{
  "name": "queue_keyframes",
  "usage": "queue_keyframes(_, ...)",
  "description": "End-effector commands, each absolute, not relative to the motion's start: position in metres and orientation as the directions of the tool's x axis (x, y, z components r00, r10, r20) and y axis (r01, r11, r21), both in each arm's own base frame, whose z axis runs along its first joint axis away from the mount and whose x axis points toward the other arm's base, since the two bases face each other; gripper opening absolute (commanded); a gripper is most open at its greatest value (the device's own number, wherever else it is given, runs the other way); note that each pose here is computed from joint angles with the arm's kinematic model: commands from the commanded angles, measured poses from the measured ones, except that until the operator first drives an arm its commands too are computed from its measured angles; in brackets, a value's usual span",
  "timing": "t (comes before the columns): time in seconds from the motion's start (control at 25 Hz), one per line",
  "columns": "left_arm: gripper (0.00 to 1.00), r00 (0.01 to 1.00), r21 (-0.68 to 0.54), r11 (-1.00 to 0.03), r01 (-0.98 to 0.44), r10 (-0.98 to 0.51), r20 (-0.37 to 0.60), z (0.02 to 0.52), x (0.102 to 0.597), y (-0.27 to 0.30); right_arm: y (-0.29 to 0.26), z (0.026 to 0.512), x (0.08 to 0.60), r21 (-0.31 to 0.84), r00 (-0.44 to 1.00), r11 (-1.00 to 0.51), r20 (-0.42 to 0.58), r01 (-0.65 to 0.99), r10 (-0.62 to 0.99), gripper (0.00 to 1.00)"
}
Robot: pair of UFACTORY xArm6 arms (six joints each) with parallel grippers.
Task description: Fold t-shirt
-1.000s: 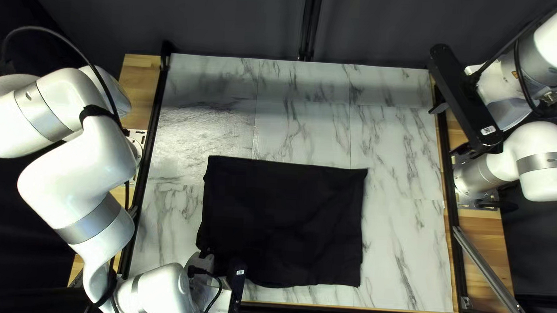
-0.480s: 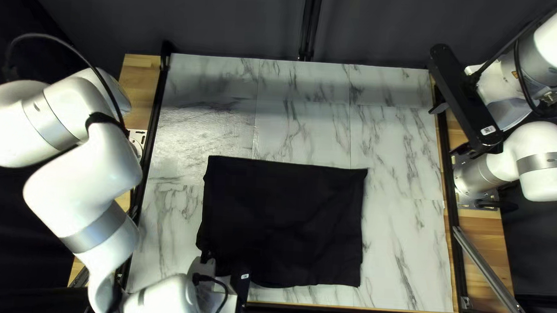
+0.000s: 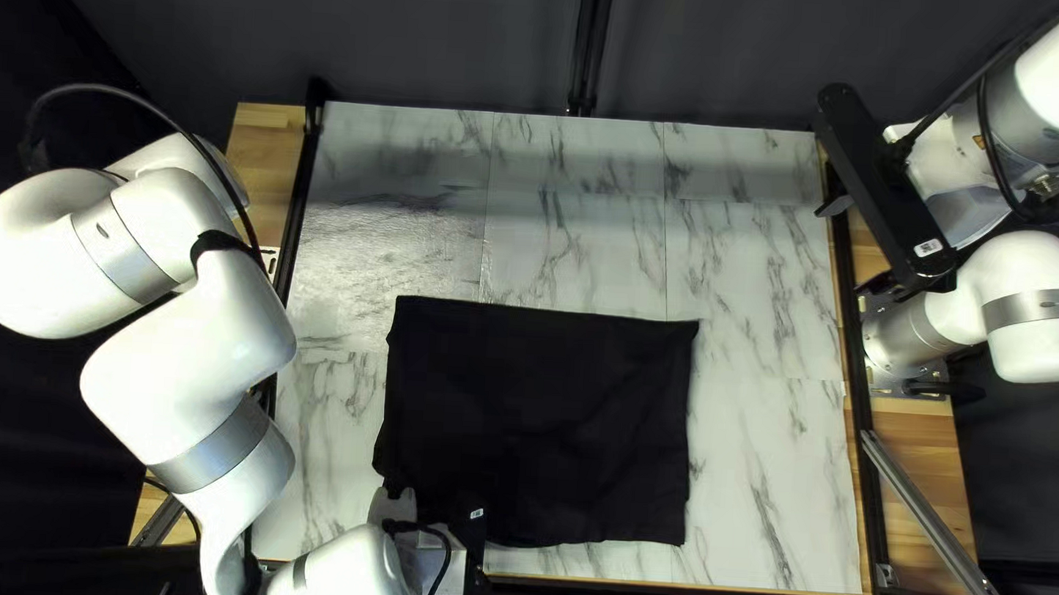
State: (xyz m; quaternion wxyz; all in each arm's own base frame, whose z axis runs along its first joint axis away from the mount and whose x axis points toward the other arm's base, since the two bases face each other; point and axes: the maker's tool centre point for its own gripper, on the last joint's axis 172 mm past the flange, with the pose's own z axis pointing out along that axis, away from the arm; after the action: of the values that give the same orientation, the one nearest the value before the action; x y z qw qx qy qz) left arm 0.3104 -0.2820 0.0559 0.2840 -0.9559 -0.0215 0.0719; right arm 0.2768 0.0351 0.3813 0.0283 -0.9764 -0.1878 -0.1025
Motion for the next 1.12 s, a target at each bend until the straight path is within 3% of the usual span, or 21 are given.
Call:
queue_keyframes(0.04,1.0,0.99,-0.521,-0.854,0.006,0.077,-0.116,0.054,0.308,-0.284,0.035,0.381,0.277,-0.017,0.908,-0.928,0.211,0.373,0.361,1.0)
queue_keyframes(1.12,1.0,0.996,-0.394,-0.916,0.076,0.052,0.072,0.042,0.314,-0.293,0.035,0.381,0.277,-0.017,0.908,-0.928,0.211,0.373,0.361,1.0)
